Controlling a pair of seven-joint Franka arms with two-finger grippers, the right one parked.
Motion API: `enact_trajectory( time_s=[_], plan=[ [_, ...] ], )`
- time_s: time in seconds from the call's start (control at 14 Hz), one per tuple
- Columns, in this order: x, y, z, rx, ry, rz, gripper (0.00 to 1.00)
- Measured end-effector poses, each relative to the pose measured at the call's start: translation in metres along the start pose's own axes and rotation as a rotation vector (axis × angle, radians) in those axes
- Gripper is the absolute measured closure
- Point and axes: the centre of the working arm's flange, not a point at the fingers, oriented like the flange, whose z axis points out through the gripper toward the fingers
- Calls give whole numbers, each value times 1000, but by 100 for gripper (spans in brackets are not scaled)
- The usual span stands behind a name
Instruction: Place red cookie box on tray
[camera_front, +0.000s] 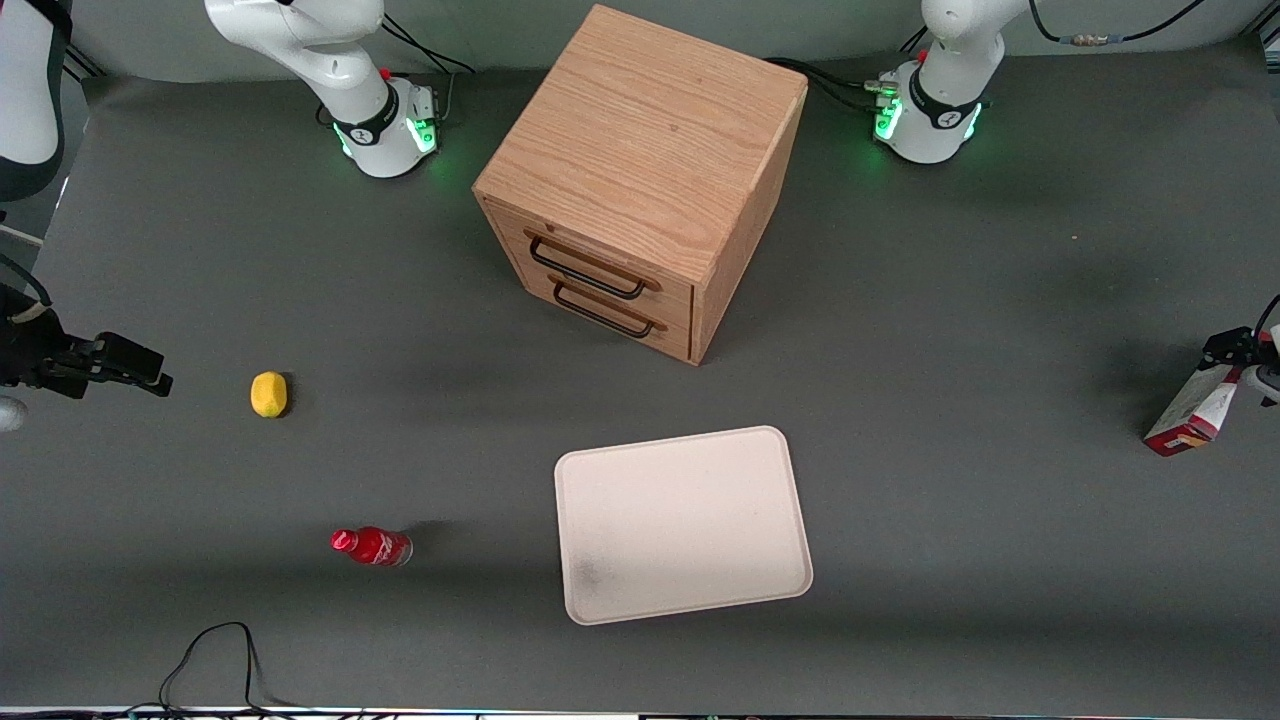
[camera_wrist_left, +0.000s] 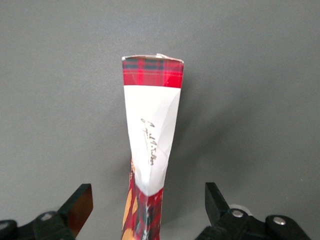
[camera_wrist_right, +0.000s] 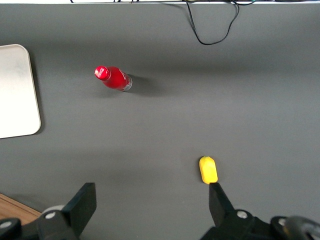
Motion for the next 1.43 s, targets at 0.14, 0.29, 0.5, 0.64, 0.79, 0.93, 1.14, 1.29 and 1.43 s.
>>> enact_trajectory(
  time_s=[0.14, 0.29, 0.5, 0.64, 0.79, 0.93, 1.14, 1.29, 1.43],
  plan=[
    [1, 1, 12, -10, -4, 2, 0],
    [1, 1, 17, -15, -6, 3, 0],
    [1, 1, 18, -15, -7, 4, 15],
    [1, 1, 17, -14, -7, 4, 39],
    [1, 0, 17, -13, -6, 3, 61],
    [1, -1, 15, -8, -5, 4, 83],
    [2, -4, 12, -1, -3, 7, 96],
    [3, -6, 7, 2, -1, 7, 96],
    [8, -11, -12, -13, -6, 11, 96]
  ],
)
